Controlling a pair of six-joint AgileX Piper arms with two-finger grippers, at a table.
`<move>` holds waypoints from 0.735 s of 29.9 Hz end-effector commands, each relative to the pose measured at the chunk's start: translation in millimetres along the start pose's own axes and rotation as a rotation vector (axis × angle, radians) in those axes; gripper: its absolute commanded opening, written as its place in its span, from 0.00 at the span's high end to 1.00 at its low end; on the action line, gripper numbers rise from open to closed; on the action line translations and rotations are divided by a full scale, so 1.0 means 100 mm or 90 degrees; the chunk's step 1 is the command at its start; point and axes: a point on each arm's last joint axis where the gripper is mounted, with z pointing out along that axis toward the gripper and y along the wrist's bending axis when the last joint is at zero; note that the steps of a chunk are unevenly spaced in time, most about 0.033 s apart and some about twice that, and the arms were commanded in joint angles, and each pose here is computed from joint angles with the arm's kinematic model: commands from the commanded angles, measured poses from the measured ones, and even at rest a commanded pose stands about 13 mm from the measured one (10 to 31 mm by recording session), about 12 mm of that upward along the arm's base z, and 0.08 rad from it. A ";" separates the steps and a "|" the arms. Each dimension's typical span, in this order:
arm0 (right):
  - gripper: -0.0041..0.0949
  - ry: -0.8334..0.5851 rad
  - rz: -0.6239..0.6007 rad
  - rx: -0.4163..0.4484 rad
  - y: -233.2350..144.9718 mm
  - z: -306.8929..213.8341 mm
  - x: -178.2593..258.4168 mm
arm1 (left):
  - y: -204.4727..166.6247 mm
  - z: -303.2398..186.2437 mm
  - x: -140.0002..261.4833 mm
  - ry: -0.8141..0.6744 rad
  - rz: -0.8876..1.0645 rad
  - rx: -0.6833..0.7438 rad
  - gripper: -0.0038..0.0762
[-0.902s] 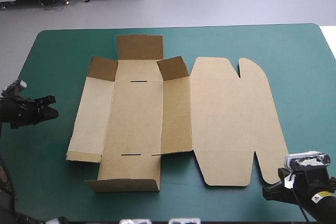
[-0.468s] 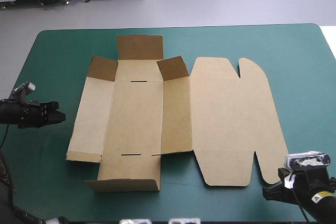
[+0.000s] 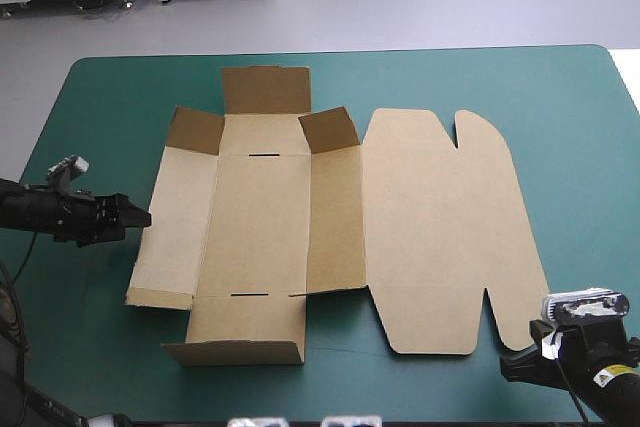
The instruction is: Fold the box
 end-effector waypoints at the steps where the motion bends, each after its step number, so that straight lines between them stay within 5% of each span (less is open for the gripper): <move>1: 0.98 -0.041 0.000 0.004 0.00 -0.05 -0.10 | -0.23 0.01 -0.03 0.027 0.031 0.059 0.40; 22: 0.98 -0.041 0.001 0.003 0.00 -0.05 -0.10 | -0.33 0.46 0.11 0.134 0.022 0.098 0.46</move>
